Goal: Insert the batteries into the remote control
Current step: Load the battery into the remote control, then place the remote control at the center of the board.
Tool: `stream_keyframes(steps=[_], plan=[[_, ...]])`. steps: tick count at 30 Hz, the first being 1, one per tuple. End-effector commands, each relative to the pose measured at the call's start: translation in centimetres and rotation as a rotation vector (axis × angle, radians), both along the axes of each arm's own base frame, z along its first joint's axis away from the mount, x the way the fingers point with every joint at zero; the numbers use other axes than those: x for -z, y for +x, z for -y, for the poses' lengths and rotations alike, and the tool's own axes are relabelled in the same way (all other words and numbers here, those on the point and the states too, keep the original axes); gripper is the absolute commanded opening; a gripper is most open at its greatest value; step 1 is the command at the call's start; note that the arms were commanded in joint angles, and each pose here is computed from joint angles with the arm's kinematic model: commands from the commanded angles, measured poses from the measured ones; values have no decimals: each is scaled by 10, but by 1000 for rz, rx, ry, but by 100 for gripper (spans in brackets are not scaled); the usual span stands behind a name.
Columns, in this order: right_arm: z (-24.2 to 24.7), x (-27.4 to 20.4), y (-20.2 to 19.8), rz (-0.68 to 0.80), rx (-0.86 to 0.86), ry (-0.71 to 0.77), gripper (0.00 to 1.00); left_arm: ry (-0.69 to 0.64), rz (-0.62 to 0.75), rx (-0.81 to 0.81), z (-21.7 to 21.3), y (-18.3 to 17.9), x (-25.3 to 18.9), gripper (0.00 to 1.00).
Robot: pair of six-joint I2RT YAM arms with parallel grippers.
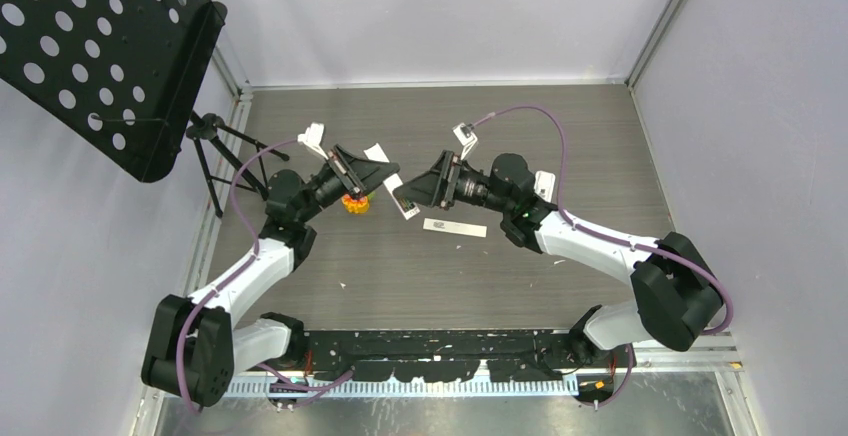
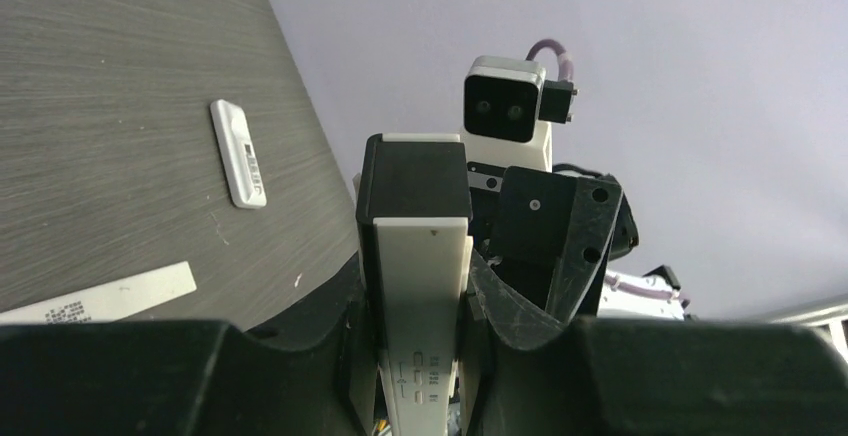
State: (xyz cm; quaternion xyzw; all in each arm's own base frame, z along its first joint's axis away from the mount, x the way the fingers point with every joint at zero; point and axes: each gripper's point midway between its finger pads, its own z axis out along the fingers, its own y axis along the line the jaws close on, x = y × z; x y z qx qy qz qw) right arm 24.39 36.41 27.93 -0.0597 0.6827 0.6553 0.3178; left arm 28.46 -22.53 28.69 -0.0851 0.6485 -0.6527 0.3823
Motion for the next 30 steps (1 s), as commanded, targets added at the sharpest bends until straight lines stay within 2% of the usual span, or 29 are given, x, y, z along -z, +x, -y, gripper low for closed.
stream_keyframes(steps=[1, 6, 10, 14, 22, 24, 26, 30], plan=[[1, 6, -19, 182, -122, -122, 76, 64, 131, 49, 3, -15, -12, 0], [23, 35, 7, 277, 48, -397, 76, 152, 20, -60, -8, -1, 14, 0], [23, 39, 18, 412, 104, -573, 77, 220, -39, -134, -18, 7, 30, 0], [4, 47, 15, 499, 74, -678, 77, 244, -70, -166, -22, 10, 37, 0], [-24, 62, 20, 563, 42, -759, 74, 251, -91, -178, -23, 14, 41, 0], [-27, 66, 23, 573, 35, -778, 69, 250, -88, -174, -23, 13, 39, 0], [-30, 70, 26, 584, 24, -794, 59, 250, -89, -173, -23, 13, 40, 0], [-33, 67, 33, 602, 31, -815, 28, 258, -94, -172, -23, 12, 43, 5]])
